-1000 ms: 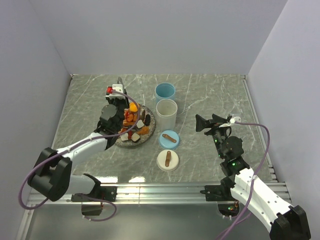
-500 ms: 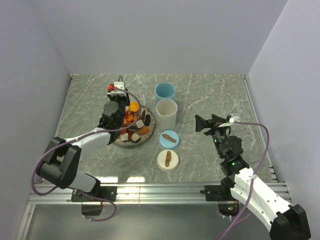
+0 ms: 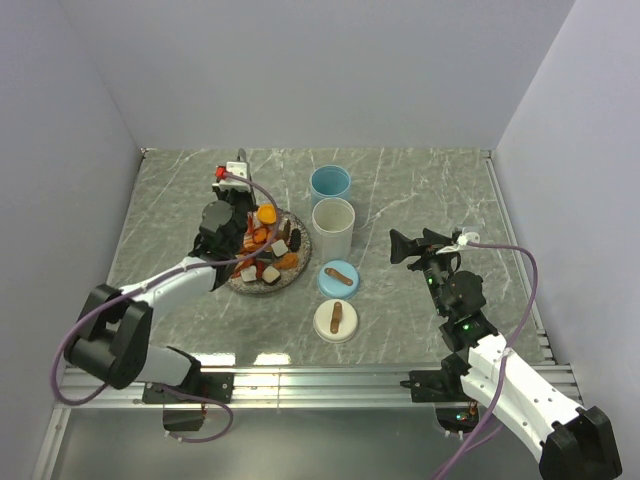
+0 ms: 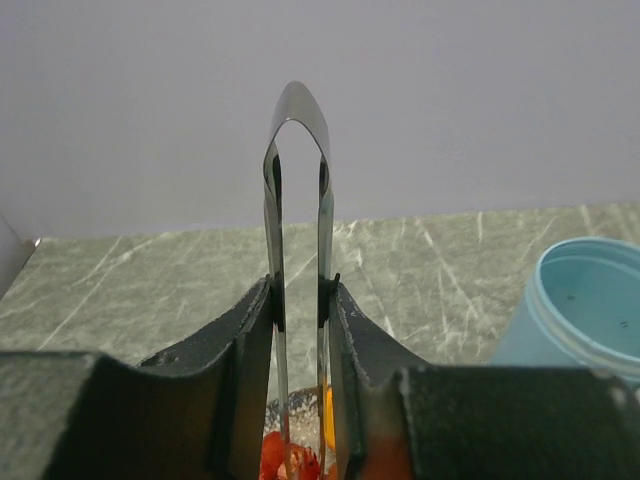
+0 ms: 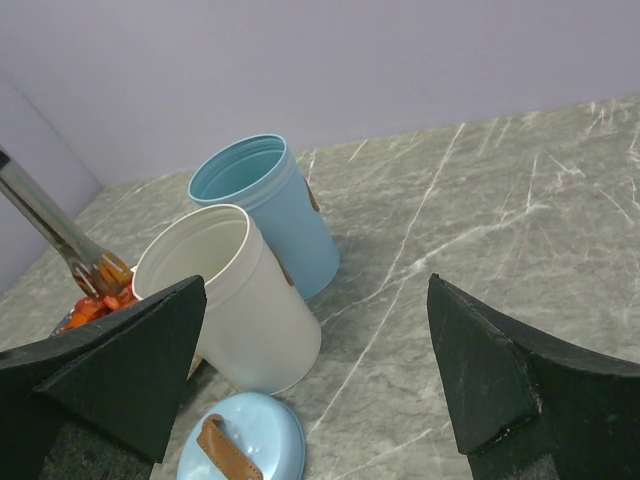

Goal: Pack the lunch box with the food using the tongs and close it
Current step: Pick up the food using the clamp, then place the food into the lunch box

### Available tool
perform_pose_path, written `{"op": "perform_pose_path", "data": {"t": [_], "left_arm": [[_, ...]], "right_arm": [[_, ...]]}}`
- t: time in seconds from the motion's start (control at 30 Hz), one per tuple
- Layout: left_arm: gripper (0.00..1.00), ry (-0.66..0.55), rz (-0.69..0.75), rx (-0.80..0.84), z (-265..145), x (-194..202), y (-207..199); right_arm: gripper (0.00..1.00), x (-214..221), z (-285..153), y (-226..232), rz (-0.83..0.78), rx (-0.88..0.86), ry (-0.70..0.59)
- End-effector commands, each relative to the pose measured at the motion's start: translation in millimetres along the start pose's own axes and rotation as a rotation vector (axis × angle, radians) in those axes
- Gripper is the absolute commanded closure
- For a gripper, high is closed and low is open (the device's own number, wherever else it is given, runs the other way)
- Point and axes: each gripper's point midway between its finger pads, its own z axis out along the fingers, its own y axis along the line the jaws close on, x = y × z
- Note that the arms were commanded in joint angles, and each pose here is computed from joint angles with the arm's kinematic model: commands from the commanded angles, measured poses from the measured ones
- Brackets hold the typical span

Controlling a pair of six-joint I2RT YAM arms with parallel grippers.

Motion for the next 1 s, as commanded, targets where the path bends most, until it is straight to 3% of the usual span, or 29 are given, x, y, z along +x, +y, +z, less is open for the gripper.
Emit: {"op": "perform_pose_path", "data": {"t": [0.0,0.23,0.7,0.97], "left_arm": [[0.88,-0.148,-0.076,0.05,-7.7,-66.4,-5.3],[0.9,-0.201,-0.092,0.105,-25.6,-106.3,-17.8],[0.9,-0.351,-0.154,0.4,-86.5,-214.5,-106.4],[0.9,-0.355,-0.173,0.525,-84.0,-220.8,-150.8]], "right_arm": [[0.02,-11.6,2.1,2.4,-0.007,-0.011,-0.041],[0.03,-11.3,2.1,2.1,-0.006,-0.01,-0.04],[0.03,-10.6,1.4,0.3,-0.005,-0.001,-0.04],[0.02,-11.2,1.4,1.1,-0.005,-0.005,-0.04]]}}
